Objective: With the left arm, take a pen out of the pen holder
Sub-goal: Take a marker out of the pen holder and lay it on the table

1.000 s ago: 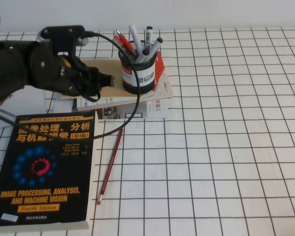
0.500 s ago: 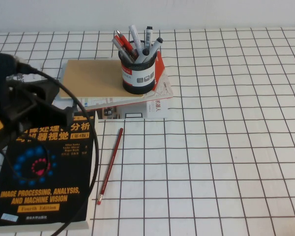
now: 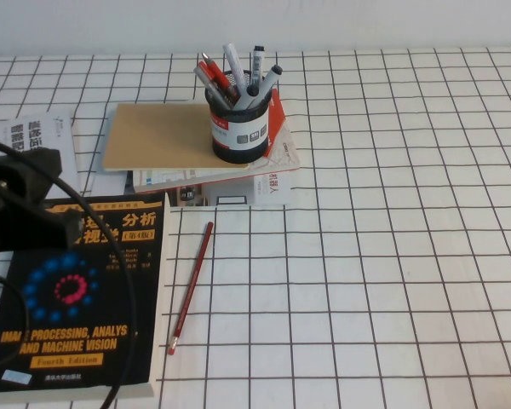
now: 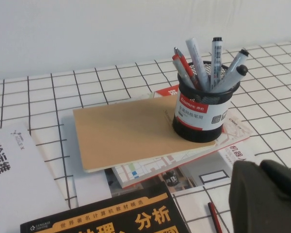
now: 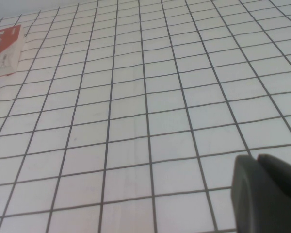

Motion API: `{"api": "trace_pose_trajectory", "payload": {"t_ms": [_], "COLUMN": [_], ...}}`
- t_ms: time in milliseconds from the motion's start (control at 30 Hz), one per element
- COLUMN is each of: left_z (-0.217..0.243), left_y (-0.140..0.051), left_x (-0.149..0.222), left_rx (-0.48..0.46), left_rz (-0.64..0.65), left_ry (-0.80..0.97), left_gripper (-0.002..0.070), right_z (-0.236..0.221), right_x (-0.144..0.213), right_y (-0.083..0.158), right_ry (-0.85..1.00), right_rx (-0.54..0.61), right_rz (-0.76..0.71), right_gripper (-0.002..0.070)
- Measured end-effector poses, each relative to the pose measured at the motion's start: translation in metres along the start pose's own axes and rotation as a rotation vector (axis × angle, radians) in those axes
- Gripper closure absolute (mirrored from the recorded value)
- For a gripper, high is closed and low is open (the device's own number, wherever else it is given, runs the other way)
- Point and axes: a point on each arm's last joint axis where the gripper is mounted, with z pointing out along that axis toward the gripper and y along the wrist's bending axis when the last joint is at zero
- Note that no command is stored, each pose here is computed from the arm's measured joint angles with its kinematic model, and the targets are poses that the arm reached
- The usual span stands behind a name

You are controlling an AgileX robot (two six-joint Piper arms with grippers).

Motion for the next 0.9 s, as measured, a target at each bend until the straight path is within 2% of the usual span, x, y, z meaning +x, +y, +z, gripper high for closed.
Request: {"api": "trace_pose_trajectory", "payload": {"t_ms": [200,400,700,900], "left_z": [0.004,-0.016,-0.062,-0.076], "left_y": [0.0,0.001,0.003,0.011], "left_x": [0.006,0.032,0.109,0.162], "left_rx": [-0.002,-0.003,-0.001,-0.107], "left_rz": [0.002,0.002,0.007,-0.015], "left_ry": [0.05,0.073,-0.09,-0.176], "left_gripper": [0.0676,0.0676,0.0676,0.0676], "right_z": [0.0,0.0,0.0,0.0], "right_x": [0.0,0.0,0.0,0.0], "right_y": [0.0,0.0,0.0,0.0], "right_ry": [0.0,0.0,0.0,0.0], "right_rx": [0.0,0.0,0.0,0.0], "right_rz": [0.0,0.0,0.0,0.0], "right_gripper": [0.0693,0.0692,0.0693,0.0693]}}
